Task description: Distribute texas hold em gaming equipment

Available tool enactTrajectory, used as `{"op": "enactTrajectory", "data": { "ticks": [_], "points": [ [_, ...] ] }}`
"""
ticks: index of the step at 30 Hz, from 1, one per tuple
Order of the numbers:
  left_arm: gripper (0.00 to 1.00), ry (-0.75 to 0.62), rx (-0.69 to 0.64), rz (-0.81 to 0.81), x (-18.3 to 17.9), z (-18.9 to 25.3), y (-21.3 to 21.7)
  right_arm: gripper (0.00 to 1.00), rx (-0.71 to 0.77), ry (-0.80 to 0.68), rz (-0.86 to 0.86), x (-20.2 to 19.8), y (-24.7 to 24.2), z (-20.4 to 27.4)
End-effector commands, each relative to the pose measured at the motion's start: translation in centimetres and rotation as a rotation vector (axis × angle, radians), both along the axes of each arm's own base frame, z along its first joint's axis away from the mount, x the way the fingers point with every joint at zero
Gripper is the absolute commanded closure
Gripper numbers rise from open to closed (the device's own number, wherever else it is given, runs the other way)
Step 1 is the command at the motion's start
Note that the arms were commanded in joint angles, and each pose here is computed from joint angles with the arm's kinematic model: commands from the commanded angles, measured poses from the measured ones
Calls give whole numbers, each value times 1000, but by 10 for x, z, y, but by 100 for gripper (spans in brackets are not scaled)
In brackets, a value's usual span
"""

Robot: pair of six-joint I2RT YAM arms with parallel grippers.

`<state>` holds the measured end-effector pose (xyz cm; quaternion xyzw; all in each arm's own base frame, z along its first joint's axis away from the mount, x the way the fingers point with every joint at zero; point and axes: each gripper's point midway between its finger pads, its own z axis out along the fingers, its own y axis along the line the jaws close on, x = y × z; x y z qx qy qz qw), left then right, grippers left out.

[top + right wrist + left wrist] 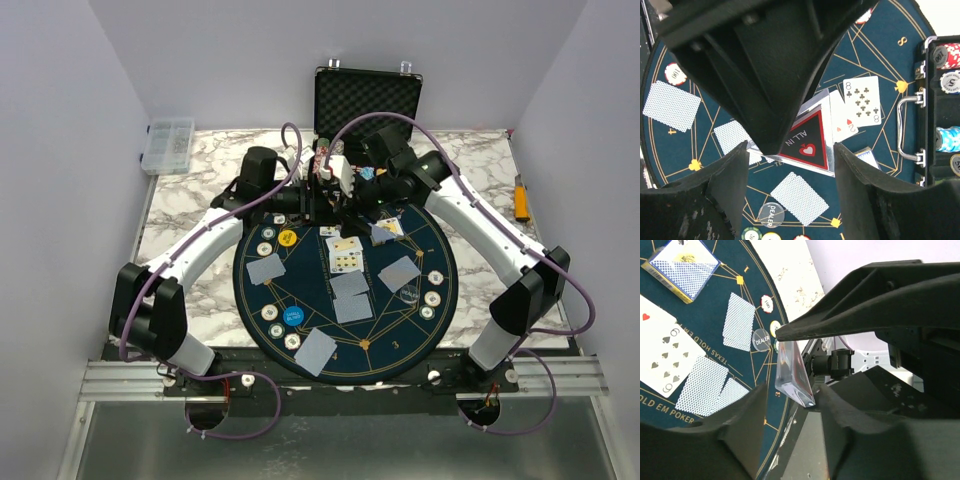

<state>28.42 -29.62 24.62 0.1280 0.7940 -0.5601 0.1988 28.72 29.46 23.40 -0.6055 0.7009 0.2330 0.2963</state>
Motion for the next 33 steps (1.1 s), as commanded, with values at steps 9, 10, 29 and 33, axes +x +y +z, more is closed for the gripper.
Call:
{"op": "enactTrajectory", "data": {
  "ticks": [9, 10, 29, 33],
  "points": [
    [100, -11, -36, -2, 5, 13, -3, 33, 66, -36, -37, -9, 5, 41],
    [100, -20, -41, 1, 5, 16, 0, 26, 61, -15, -45, -13, 4, 43],
    [100, -752, -184, -243, -63, 83, 52, 17, 479, 551, -23, -36, -17, 124],
    [100, -785, -214, -250, -69, 94, 49, 20, 579, 558, 14, -39, -9, 130]
  ]
}}
